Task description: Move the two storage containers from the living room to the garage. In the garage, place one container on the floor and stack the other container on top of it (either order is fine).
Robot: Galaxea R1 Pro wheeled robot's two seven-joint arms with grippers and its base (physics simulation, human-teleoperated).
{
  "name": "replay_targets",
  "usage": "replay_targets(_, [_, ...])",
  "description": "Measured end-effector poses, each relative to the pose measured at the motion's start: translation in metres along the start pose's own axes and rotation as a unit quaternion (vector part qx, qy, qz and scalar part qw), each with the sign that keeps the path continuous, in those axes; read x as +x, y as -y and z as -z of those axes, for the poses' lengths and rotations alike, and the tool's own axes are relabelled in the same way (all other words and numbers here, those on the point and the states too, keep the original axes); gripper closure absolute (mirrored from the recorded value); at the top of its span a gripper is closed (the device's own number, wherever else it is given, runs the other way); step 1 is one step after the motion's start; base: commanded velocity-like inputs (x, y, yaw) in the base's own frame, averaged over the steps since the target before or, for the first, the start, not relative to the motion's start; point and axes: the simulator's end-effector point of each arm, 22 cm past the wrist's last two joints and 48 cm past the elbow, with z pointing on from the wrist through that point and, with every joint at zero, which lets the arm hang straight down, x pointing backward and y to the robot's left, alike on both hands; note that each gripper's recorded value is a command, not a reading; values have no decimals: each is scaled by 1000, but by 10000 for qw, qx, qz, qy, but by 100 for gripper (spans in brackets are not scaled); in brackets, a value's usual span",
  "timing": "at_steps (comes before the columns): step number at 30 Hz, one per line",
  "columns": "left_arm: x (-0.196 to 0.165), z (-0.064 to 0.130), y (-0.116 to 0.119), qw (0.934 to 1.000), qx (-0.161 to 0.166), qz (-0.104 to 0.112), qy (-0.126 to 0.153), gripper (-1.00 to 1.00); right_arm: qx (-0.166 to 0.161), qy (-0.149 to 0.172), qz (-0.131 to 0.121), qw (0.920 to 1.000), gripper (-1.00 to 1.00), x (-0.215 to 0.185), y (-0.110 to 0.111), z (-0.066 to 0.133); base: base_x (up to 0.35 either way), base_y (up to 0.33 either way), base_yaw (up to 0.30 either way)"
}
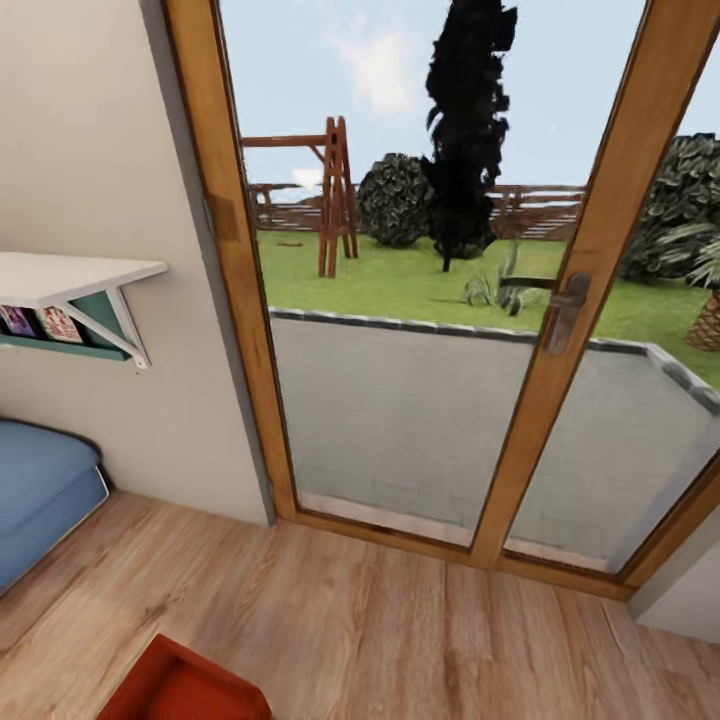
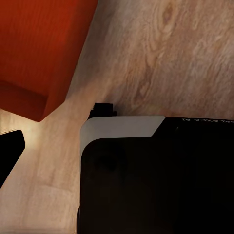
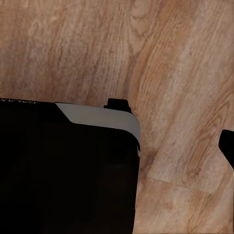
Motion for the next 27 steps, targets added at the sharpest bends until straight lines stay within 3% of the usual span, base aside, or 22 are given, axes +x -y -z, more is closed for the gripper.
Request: replay_targets(27, [0, 0, 0, 10000, -1, 4, 0, -100, -1, 0, -3, 10000, -100, 0, 0, 0, 0, 0, 271])
